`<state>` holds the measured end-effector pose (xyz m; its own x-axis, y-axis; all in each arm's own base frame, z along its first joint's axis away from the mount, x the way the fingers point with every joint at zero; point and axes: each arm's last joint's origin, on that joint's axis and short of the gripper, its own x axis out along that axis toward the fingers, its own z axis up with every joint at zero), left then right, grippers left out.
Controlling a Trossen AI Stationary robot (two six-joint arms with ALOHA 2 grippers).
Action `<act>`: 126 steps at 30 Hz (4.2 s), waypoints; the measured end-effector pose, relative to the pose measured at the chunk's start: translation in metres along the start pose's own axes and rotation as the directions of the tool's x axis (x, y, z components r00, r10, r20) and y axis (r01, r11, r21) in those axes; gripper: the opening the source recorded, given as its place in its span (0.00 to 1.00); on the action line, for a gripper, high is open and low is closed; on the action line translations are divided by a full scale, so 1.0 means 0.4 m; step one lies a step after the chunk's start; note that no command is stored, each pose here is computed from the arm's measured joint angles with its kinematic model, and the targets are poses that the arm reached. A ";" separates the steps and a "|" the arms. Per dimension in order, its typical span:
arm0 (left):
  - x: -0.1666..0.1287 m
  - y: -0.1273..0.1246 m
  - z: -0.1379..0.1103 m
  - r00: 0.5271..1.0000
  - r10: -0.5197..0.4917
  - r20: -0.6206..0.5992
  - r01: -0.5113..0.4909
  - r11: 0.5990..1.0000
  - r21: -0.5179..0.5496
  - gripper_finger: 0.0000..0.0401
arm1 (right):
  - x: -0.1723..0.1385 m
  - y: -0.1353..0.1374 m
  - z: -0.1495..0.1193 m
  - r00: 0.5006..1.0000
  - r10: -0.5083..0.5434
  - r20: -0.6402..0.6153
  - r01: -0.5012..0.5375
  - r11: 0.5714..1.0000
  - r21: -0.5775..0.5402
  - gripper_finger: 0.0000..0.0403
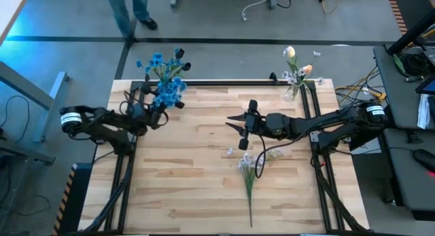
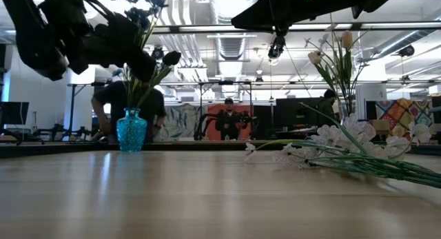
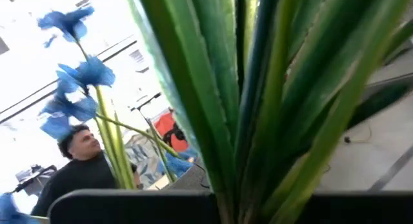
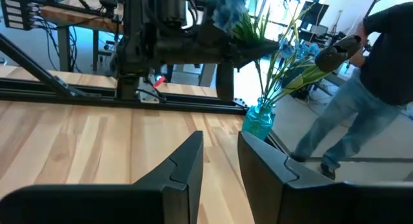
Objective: Sort flowers into vase by color
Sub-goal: Put the blue flowers into the blue vase
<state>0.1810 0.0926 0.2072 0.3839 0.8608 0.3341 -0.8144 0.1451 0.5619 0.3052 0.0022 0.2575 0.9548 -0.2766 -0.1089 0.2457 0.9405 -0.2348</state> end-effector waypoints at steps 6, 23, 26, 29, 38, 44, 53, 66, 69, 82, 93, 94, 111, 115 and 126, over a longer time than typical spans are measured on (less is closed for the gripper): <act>0.017 -0.010 -0.030 1.000 -0.025 -0.010 0.025 1.000 -0.016 0.00 | 0.000 0.000 -0.001 1.000 0.001 -0.001 -0.001 1.000 -0.009 0.21; 0.047 0.003 -0.084 0.994 0.035 -0.099 -0.047 0.991 -0.124 0.00 | 0.000 0.000 -0.001 1.000 0.001 -0.002 -0.001 1.000 -0.012 0.20; 0.047 0.004 -0.085 0.992 0.050 -0.115 -0.066 0.987 -0.145 0.01 | 0.000 0.000 -0.001 1.000 0.001 -0.002 -0.001 1.000 -0.012 0.21; 0.047 0.005 -0.086 0.989 0.065 -0.136 -0.088 0.983 -0.164 0.06 | 0.000 0.000 -0.001 1.000 0.001 -0.002 -0.001 1.000 -0.011 0.21; 0.052 -0.003 -0.093 0.979 0.060 -0.193 -0.101 0.973 -0.206 0.24 | 0.000 0.000 -0.001 1.000 0.001 -0.002 -0.001 1.000 -0.011 0.19; 0.079 -0.015 -0.080 0.972 0.016 -0.233 -0.066 0.976 -0.206 0.28 | 0.000 0.000 -0.001 1.000 0.001 -0.002 -0.001 1.000 -0.011 0.20; 0.103 -0.006 -0.040 0.937 -0.207 -0.281 0.151 0.966 -0.208 0.28 | 0.000 0.001 -0.004 1.000 0.003 -0.012 -0.003 1.000 -0.021 0.18; 0.091 0.073 -0.013 0.914 -0.208 -0.348 0.139 0.967 -0.214 0.28 | 0.000 0.002 -0.010 0.999 0.008 -0.035 -0.009 1.000 -0.026 0.17; 0.089 0.082 -0.032 0.900 -0.215 -0.379 0.131 0.963 -0.234 0.30 | 0.000 0.002 -0.010 0.999 0.008 -0.037 -0.009 1.000 -0.027 0.18; 0.098 0.103 -0.065 0.864 -0.285 -0.416 0.175 0.943 -0.283 0.57 | 0.000 0.002 -0.010 0.999 0.008 -0.037 -0.009 1.000 -0.027 0.17; 0.061 0.136 -0.056 0.834 -0.307 -0.459 0.187 0.939 -0.287 0.58 | 0.000 0.002 -0.010 0.999 0.009 -0.038 -0.010 1.000 -0.029 0.16; 0.056 0.139 -0.056 0.828 -0.310 -0.467 0.189 0.939 -0.289 0.58 | 0.000 0.002 -0.011 0.999 0.009 -0.039 -0.010 1.000 -0.030 0.16; 0.022 0.201 -0.026 0.781 -0.255 -0.571 0.102 0.953 -0.287 0.56 | 0.000 0.003 -0.014 0.999 0.011 -0.051 -0.012 1.000 -0.022 0.16; 0.028 0.228 0.004 0.728 -0.278 -0.626 0.097 0.946 -0.308 0.54 | 0.000 0.003 -0.017 0.998 0.014 -0.064 -0.015 1.000 -0.025 0.16; 0.060 0.210 -0.004 0.695 -0.278 -0.663 0.080 0.946 -0.314 0.51 | -0.001 0.004 -0.019 0.997 0.016 -0.074 -0.018 0.999 -0.030 0.16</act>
<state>0.1213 0.1264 0.2613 0.2053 0.8813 -0.4256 -0.8763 0.3592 0.3211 0.3040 0.0022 0.2497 0.9435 -0.2757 -0.1838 0.2235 0.9390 -0.2612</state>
